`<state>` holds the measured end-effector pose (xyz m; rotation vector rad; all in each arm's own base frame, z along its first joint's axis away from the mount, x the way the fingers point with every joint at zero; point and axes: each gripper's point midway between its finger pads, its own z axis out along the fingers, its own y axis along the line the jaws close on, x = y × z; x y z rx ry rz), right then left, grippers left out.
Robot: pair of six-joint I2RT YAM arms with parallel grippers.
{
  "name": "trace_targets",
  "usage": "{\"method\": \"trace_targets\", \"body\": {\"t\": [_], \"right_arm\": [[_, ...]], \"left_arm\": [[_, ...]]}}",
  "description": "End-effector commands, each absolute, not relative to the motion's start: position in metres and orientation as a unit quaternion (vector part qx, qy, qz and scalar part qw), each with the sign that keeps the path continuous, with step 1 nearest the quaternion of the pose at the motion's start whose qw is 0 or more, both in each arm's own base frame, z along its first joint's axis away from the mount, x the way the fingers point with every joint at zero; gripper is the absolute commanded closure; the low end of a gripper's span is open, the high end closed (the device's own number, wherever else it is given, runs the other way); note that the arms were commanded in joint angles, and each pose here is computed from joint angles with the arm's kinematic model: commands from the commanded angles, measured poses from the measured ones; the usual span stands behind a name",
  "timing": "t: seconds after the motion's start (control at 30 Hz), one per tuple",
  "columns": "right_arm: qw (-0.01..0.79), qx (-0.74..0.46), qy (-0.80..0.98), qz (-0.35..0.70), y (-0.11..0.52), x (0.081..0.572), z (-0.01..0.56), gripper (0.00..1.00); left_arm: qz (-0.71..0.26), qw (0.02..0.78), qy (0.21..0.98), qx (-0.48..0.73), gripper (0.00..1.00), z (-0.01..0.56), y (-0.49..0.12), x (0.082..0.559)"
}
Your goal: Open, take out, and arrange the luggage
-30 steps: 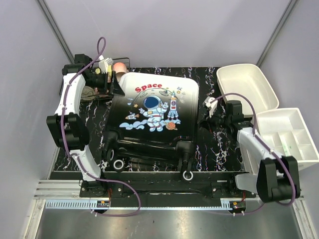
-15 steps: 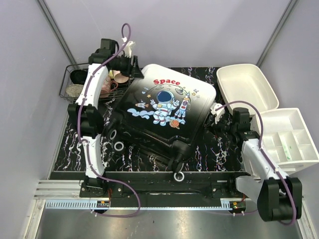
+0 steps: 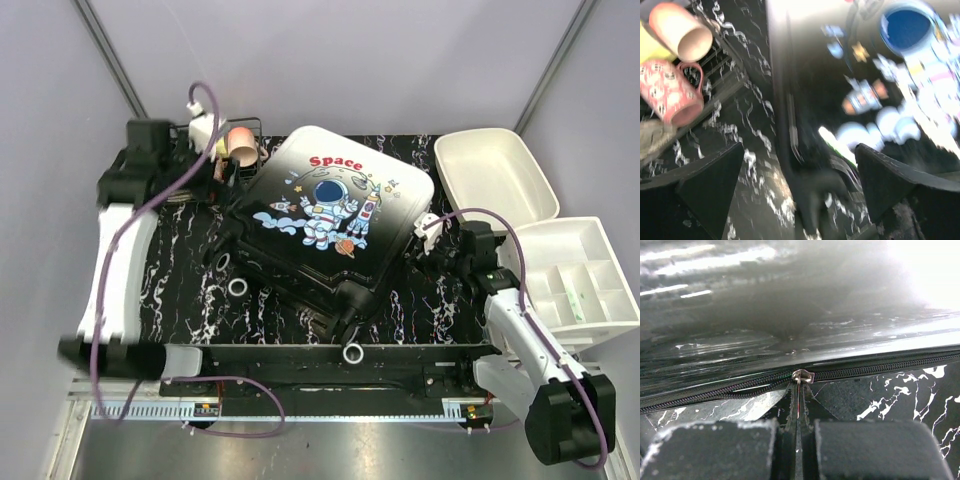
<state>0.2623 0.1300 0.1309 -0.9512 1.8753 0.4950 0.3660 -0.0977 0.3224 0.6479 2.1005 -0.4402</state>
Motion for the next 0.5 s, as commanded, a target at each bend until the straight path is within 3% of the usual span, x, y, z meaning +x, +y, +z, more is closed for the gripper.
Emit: {"method": "trace_targets", "body": {"t": [0.0, 0.17, 0.33, 0.43, 0.47], "right_arm": [[0.504, -0.429, 0.698, 0.273, 0.175, 0.248, 0.168, 1.00], [0.497, -0.442, 0.690, 0.285, 0.192, 0.240, 0.168, 1.00], [0.500, -0.429, 0.693, 0.294, 0.204, 0.240, 0.176, 1.00], [0.505, -0.418, 0.705, 0.270, 0.198, 0.248, 0.179, 1.00], [0.507, -0.415, 0.711, 0.257, 0.194, 0.250, 0.180, 1.00]], "left_arm": [[-0.101, 0.378, 0.874, 0.289, 0.01, 0.277, -0.068, 0.283], [-0.059, 0.309, 0.898, 0.309, 0.01, 0.231, -0.042, 0.252], [-0.048, 0.246, 0.915, 0.317, 0.02, 0.199, -0.022, 0.255], [-0.032, 0.246, 0.915, 0.319, 0.12, 0.197, -0.008, 0.277], [-0.029, 0.244, 0.913, 0.325, 0.24, 0.196, -0.005, 0.282]]}}
